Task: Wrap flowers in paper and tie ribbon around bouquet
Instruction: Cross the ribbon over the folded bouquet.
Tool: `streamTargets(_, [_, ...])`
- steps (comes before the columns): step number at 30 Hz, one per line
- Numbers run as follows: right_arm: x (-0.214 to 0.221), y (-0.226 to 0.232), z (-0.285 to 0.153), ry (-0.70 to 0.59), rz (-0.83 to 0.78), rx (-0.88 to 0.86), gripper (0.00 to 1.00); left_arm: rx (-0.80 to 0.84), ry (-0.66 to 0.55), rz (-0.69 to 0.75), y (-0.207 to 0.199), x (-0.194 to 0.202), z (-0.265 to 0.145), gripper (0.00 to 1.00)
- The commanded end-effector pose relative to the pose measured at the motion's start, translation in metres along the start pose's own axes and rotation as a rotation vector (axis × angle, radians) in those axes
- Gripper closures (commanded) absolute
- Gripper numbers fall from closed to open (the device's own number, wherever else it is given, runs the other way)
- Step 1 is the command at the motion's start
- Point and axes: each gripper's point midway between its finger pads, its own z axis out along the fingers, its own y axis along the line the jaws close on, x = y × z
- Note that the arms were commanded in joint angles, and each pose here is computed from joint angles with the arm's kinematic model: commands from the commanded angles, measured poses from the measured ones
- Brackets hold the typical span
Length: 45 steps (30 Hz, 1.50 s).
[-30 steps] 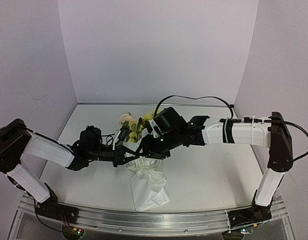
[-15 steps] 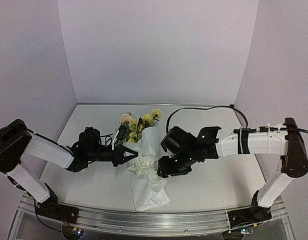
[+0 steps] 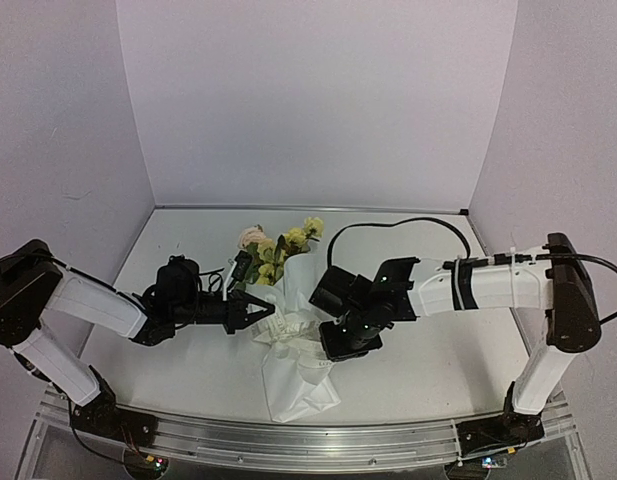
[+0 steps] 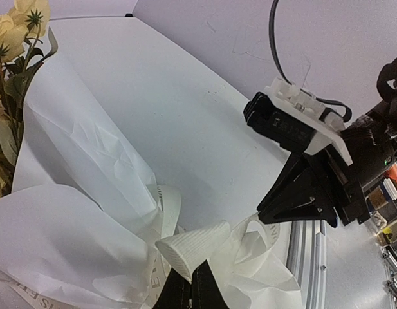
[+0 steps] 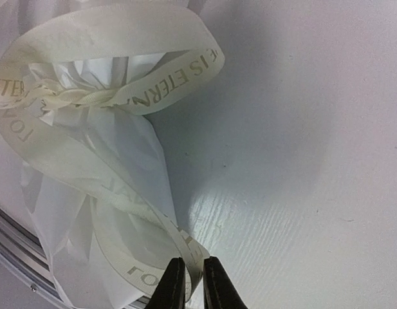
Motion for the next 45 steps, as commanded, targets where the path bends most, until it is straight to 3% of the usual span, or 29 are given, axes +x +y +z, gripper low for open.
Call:
streamTargets(1, [-0.021,-0.007,-0.046,-0.108,-0.011,0.039,0.94,-0.024,-0.073,0.014,0.002,-0.015,-0.01,1.0])
streamTargets(6, [-0.017,-0.025,-0.061,-0.096,-0.066,0.116,0.98,-0.038,-0.076,0.007,0.008,-0.013,-0.016,1.0])
streamTargets(14, [0.013,-0.071,-0.045,-0.014,-0.137,0.294,0.98,-0.037,-0.078,0.002,0.01,-0.01,-0.02,1.0])
streamTargets(27, [0.041,-0.121,-0.013,0.025,-0.067,0.502,0.98,-0.04,-0.068,-0.007,0.011,-0.004,-0.024,1.0])
streamTargets(33, [0.045,-0.134,-0.008,0.003,-0.075,0.536,0.94,-0.052,-0.067,-0.011,0.013,-0.002,-0.028,1.0])
streamTargets(45, [0.053,-0.146,0.006,0.022,-0.019,0.56,0.97,-0.075,-0.069,-0.033,0.015,0.006,-0.038,1.0])
